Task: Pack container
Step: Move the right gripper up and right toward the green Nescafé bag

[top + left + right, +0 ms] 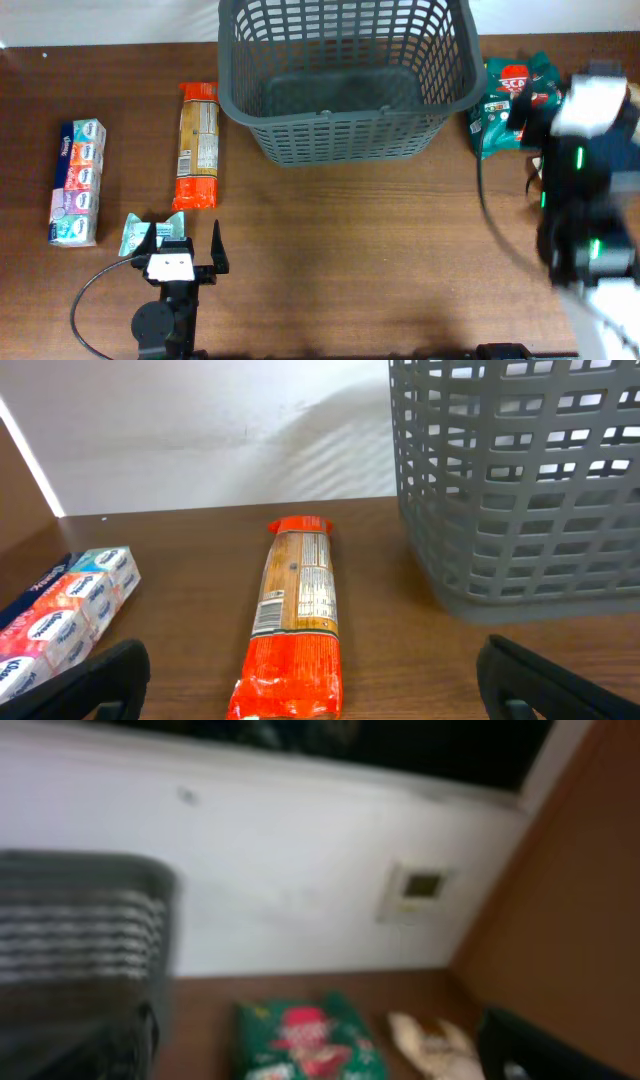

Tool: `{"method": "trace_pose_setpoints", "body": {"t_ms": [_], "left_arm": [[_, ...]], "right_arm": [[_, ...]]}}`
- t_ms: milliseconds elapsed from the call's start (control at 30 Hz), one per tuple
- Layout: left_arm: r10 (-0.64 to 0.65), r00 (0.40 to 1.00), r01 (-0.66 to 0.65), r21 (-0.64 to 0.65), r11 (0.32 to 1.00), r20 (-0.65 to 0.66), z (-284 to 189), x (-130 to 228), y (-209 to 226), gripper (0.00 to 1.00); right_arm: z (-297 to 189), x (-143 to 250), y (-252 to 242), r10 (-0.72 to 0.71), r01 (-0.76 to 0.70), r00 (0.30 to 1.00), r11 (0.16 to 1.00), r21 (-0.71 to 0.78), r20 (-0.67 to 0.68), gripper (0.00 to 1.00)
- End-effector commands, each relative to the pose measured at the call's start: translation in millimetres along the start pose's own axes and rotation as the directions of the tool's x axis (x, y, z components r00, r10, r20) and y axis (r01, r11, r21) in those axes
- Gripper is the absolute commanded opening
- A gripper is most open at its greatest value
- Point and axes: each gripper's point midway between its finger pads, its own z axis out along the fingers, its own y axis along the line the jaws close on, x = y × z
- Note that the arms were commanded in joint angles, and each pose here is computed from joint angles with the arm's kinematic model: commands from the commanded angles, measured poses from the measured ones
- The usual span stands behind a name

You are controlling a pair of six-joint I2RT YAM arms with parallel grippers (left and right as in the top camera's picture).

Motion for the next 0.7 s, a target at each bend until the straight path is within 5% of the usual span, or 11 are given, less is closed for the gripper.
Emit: {"method": "trace_pose_setpoints", "body": {"t_ms": [0, 267, 533, 667], "left_arm": [[0.016, 1.0, -0.016, -0.005, 1.0, 0.002, 0.1, 1.8, 0.3, 0.99], [0.016, 1.0, -0.016, -0.005, 1.0, 0.002, 0.1, 1.8, 0.3, 0.99], [0.016, 1.0, -0.016, -0.005, 1.0, 0.002, 0.1, 1.8, 0.3, 0.99], [0.016, 1.0, -0.016, -0.005, 1.0, 0.002, 0.1, 1.8, 0.3, 0.99]], "right_arm": [[19.9, -32.3, -25.1, -0.082, 0.092, 0.994, 0.987, 0.13, -0.077, 0.99], [11.2, -33.5, -26.2, -0.185, 0.205, 0.928, 0.978, 0.029, -0.323, 0.99], [-13.4, -76.1, -46.6, -0.044, 0.061, 0.982, 0.995, 0.085, -0.183, 0.99], [-21.0, -66.2, -49.9, -0.06, 0.082, 0.972, 0.993, 0.09, -0.227, 0.99]]}}
